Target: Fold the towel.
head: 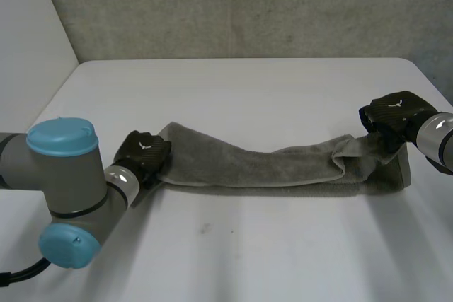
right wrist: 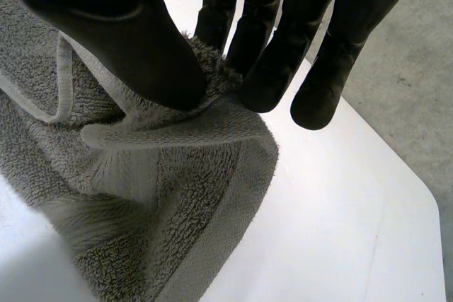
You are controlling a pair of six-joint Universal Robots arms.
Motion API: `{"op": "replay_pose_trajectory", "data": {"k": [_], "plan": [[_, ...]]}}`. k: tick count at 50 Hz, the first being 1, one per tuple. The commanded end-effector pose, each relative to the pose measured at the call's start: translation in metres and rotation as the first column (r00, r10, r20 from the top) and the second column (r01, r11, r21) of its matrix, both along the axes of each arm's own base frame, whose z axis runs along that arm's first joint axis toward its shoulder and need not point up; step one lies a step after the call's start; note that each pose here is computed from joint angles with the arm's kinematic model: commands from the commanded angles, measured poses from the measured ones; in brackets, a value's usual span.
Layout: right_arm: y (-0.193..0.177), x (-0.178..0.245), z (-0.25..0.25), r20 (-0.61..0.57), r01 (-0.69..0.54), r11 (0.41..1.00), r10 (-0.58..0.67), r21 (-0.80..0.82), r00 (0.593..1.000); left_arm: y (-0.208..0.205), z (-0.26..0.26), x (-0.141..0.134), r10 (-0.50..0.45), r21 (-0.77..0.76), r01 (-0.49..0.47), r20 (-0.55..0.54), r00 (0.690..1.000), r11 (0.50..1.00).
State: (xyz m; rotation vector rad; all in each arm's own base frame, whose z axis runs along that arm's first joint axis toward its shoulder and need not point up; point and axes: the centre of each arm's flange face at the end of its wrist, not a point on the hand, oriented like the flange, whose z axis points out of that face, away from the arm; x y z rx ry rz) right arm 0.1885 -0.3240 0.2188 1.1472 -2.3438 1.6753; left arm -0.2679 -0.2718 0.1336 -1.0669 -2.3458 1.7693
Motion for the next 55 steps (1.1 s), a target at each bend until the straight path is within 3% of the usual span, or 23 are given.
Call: {"op": "replay_pose_trajectory", "data": {"k": [1,9,14,17,19,20,21,22,24,25,27,30,33,35,36,38,41,43,44,46,49,51,55], "plan": [[-0.003,0.000,0.000,0.000,-0.001,1.000,0.001,-0.005,1.000,-0.010,-0.006,-0.003,0.004,0.002,-0.004,0.000,1.000,1.000],[-0.020,0.022,0.004,-0.021,-0.059,0.995,0.057,-0.079,0.998,-0.044,0.012,-0.013,-0.004,-0.117,0.005,0.006,1.000,0.993],[-0.049,0.042,0.024,-0.023,-0.044,0.975,0.040,-0.219,0.999,-0.080,0.044,-0.025,-0.013,-0.277,0.016,0.012,1.000,0.961],[-0.075,0.058,0.055,0.012,-0.015,0.919,0.022,-0.394,1.000,-0.106,0.078,-0.037,-0.020,-0.407,0.011,-0.018,1.000,0.913],[-0.100,0.068,0.101,0.093,0.047,0.797,0.011,-0.603,0.996,-0.130,0.122,-0.048,-0.034,-0.544,-0.015,-0.079,0.996,0.839],[-0.100,0.068,0.101,0.093,0.047,0.796,0.011,-0.604,0.996,-0.130,0.122,-0.048,-0.034,-0.545,-0.015,-0.079,0.996,0.838],[-0.108,0.070,0.127,0.155,0.098,0.713,0.015,-0.695,0.988,-0.138,0.147,-0.052,-0.045,-0.612,-0.033,-0.112,0.993,0.790],[-0.109,0.070,0.128,0.155,0.098,0.712,0.015,-0.695,0.988,-0.138,0.147,-0.052,-0.046,-0.613,-0.033,-0.112,0.993,0.789],[-0.116,0.067,0.176,0.286,0.217,0.538,0.046,-0.815,0.957,-0.148,0.197,-0.056,-0.074,-0.733,-0.080,-0.176,0.982,0.676],[-0.116,0.067,0.177,0.286,0.218,0.537,0.047,-0.815,0.957,-0.148,0.198,-0.056,-0.075,-0.733,-0.081,-0.177,0.981,0.675],[-0.112,0.064,0.211,0.346,0.278,0.411,0.101,-0.868,0.933,-0.146,0.241,-0.053,-0.105,-0.807,-0.137,-0.238,0.966,0.574],[-0.107,0.063,0.222,0.352,0.284,0.383,0.120,-0.879,0.928,-0.143,0.260,-0.049,-0.156,-0.812,-0.176,-0.310,0.938,0.557],[-0.106,0.063,0.223,0.352,0.283,0.389,0.116,-0.876,0.929,-0.139,0.270,-0.047,-0.184,-0.810,-0.195,-0.347,0.920,0.552],[-0.104,0.063,0.212,0.336,0.258,0.466,0.090,-0.846,0.938,-0.139,0.275,-0.041,-0.205,-0.794,-0.213,-0.388,0.899,0.570],[-0.104,0.063,0.212,0.336,0.258,0.466,0.090,-0.846,0.938,-0.139,0.275,-0.041,-0.205,-0.794,-0.213,-0.388,0.899,0.570],[-0.104,0.068,0.185,0.280,0.177,0.594,0.085,-0.785,0.956,-0.150,0.256,-0.031,-0.159,-0.744,-0.204,-0.385,0.909,0.637],[-0.102,0.071,0.168,0.248,0.128,0.662,0.091,-0.738,0.964,-0.154,0.241,-0.027,-0.125,-0.702,-0.192,-0.374,0.919,0.685],[-0.097,0.075,0.131,0.199,0.043,0.794,0.099,-0.606,0.975,-0.157,0.201,-0.024,-0.067,-0.600,-0.160,-0.338,0.939,0.784],[-0.097,0.075,0.130,0.199,0.043,0.795,0.099,-0.606,0.975,-0.157,0.201,-0.024,-0.066,-0.599,-0.160,-0.338,0.939,0.785],[-0.089,0.076,0.089,0.159,-0.012,0.893,0.093,-0.449,0.983,-0.155,0.156,-0.023,-0.035,-0.488,-0.115,-0.289,0.957,0.865],[-0.084,0.076,0.067,0.142,-0.032,0.929,0.090,-0.368,0.986,-0.150,0.131,-0.024,-0.033,-0.424,-0.084,-0.262,0.964,0.902],[-0.076,0.074,0.028,0.112,-0.050,0.969,0.079,-0.243,0.991,-0.136,0.079,-0.023,-0.049,-0.288,-0.013,-0.209,0.977,0.958],[-0.068,0.072,-0.006,0.074,-0.065,0.986,0.076,-0.151,0.994,-0.121,0.038,-0.022,-0.072,-0.185,0.038,-0.180,0.981,0.982]]}}
